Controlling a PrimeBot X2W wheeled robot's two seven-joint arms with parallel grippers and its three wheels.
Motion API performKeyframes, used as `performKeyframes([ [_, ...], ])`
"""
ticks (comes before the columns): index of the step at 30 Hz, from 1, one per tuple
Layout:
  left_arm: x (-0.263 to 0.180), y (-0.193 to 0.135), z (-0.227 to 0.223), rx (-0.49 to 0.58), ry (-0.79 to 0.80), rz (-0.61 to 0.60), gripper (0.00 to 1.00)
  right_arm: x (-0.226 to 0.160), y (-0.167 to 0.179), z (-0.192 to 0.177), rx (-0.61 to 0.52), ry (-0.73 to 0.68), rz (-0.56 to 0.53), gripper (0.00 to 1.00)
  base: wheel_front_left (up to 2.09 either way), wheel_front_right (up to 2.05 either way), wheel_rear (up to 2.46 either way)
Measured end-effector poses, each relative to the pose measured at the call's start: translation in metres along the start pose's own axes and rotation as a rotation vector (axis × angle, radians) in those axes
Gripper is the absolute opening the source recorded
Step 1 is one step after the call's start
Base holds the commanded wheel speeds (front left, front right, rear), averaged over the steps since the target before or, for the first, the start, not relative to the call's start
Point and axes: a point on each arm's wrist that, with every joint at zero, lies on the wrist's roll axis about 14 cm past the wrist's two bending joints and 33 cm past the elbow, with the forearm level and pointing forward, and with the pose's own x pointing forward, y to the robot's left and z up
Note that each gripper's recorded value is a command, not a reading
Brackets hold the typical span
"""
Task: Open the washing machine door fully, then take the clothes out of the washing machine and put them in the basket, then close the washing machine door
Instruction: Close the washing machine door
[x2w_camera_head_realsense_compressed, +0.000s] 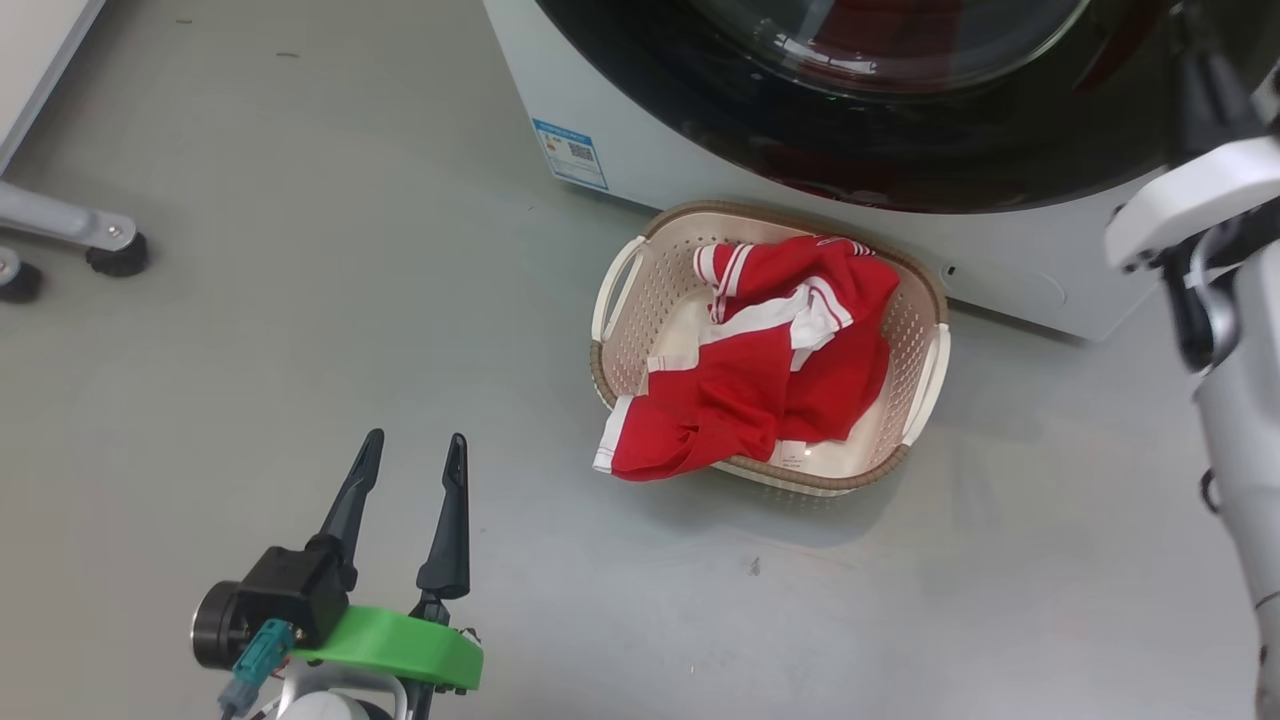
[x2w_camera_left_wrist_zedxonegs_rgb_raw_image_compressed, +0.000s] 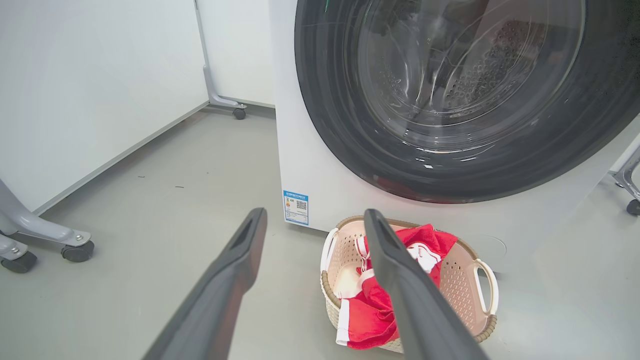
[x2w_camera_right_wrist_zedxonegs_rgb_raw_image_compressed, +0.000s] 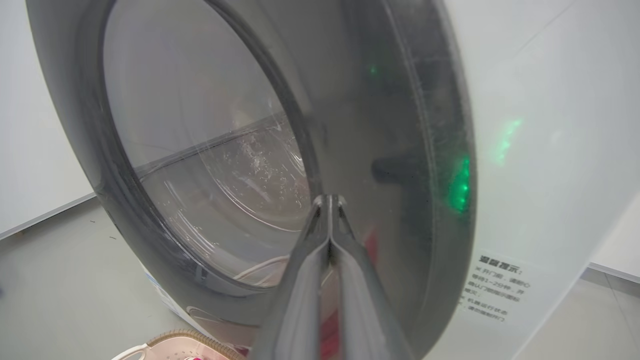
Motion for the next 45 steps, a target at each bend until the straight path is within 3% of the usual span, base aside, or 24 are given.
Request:
performKeyframes([
  [6, 0.001, -0.004, 0.004, -0.006, -0.014, -0.017, 1.0, -0.021, 0.029, -0.014, 0.043, 0.033, 0.041, 0.0, 0.0, 0.0, 0.0],
  [18, 0.001, -0.025, 0.013, 0.001, -0.05, -0.108, 1.0, -0.077, 0.052, -0.022, 0.152, 0.068, 0.006, 0.0, 0.0, 0.0, 0.0],
  [20, 0.0, -0.029, 0.014, 0.004, -0.056, -0.126, 1.0, -0.085, 0.054, -0.017, 0.168, 0.055, -0.004, 0.37, 0.0, 0.0, 0.0],
  [21, 0.0, -0.031, 0.015, 0.005, -0.058, -0.134, 1.0, -0.09, 0.054, -0.016, 0.17, 0.053, -0.009, 0.61, 0.0, 0.0, 0.0],
  [22, 0.0, -0.033, 0.016, 0.006, -0.061, -0.143, 1.0, -0.095, 0.053, -0.016, 0.17, 0.054, -0.015, 0.93, 0.0, 0.0, 0.0],
  [23, 0.0, -0.035, 0.016, 0.006, -0.063, -0.152, 1.0, -0.1, 0.051, -0.017, 0.17, 0.056, -0.025, 1.0, 0.0, 0.0, 0.0],
  [45, -0.012, -0.081, 0.014, 0.01, -0.057, -0.33, 1.0, -0.21, 0.021, -0.024, 0.188, 0.071, -0.212, 1.0, 0.0, 0.0, 0.0],
])
